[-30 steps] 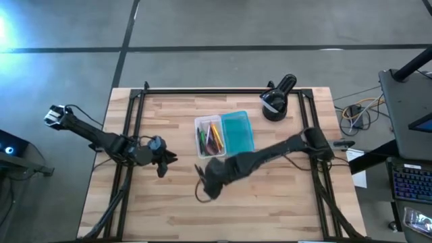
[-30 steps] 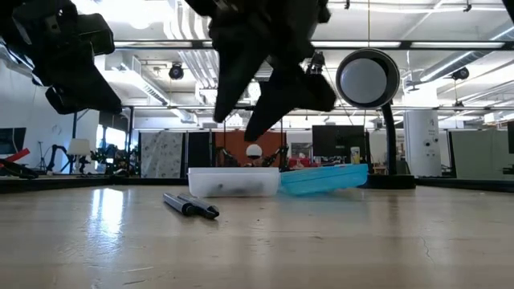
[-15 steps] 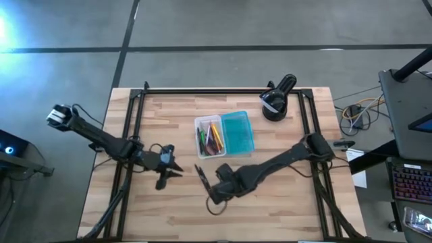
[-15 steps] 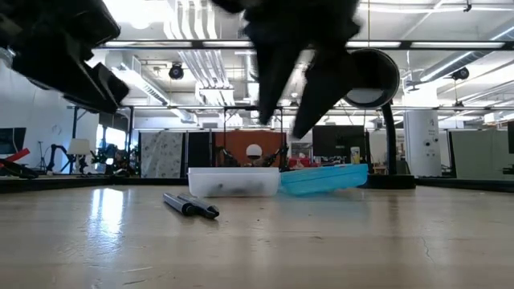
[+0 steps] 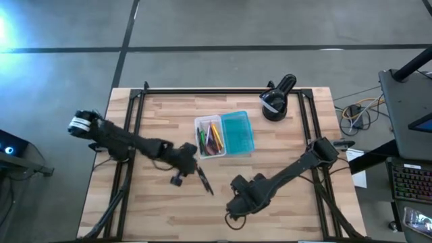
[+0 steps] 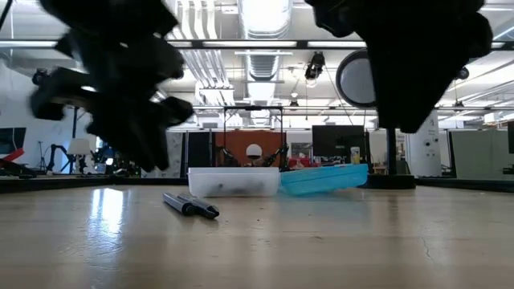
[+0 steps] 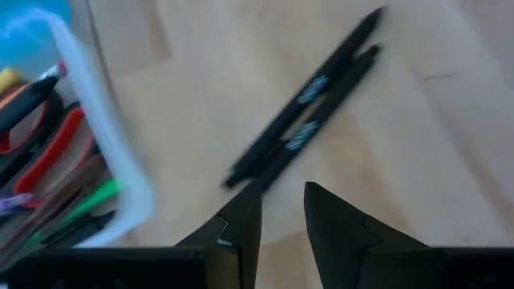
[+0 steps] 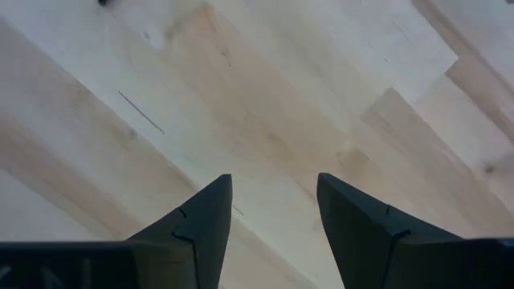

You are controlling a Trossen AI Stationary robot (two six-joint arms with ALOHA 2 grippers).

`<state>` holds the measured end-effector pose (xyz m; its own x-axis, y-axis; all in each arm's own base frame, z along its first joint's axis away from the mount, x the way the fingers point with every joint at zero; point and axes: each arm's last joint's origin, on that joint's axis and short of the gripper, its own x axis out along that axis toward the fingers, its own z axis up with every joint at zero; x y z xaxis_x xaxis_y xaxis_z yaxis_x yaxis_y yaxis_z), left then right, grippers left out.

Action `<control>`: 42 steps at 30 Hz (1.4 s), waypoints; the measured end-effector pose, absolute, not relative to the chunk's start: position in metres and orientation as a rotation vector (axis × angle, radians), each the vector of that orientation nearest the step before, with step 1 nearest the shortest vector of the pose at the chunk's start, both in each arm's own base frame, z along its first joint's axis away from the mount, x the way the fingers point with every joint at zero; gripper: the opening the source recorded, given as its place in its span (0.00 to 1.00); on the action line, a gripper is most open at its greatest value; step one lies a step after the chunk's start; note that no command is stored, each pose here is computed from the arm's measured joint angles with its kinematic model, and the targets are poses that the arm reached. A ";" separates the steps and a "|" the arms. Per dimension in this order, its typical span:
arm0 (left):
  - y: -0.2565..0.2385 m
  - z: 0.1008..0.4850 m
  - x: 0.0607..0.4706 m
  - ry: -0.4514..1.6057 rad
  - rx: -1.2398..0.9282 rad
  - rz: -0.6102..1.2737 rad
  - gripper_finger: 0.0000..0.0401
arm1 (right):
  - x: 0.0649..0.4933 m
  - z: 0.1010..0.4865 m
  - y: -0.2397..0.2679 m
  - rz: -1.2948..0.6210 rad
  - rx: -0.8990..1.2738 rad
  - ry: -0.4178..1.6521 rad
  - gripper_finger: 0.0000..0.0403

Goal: Pick & place school supplies into a supply box
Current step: Put the black pen into the blue supply box

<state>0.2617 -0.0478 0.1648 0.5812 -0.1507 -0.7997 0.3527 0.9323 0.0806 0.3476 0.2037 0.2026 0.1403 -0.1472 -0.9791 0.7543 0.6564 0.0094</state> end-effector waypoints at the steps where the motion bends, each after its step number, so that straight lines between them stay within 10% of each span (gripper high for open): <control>1: -0.042 0.166 0.267 0.935 0.251 -0.302 0.20 | 0.345 0.201 0.205 -0.705 0.573 1.281 0.43; 32: -0.029 0.137 0.298 1.076 0.501 -0.522 0.20 | 0.241 0.192 0.167 -0.806 0.603 1.214 0.43; 42: -0.029 0.139 0.294 1.133 0.396 -0.460 0.03 | 0.234 0.187 0.158 -0.825 0.609 1.208 0.43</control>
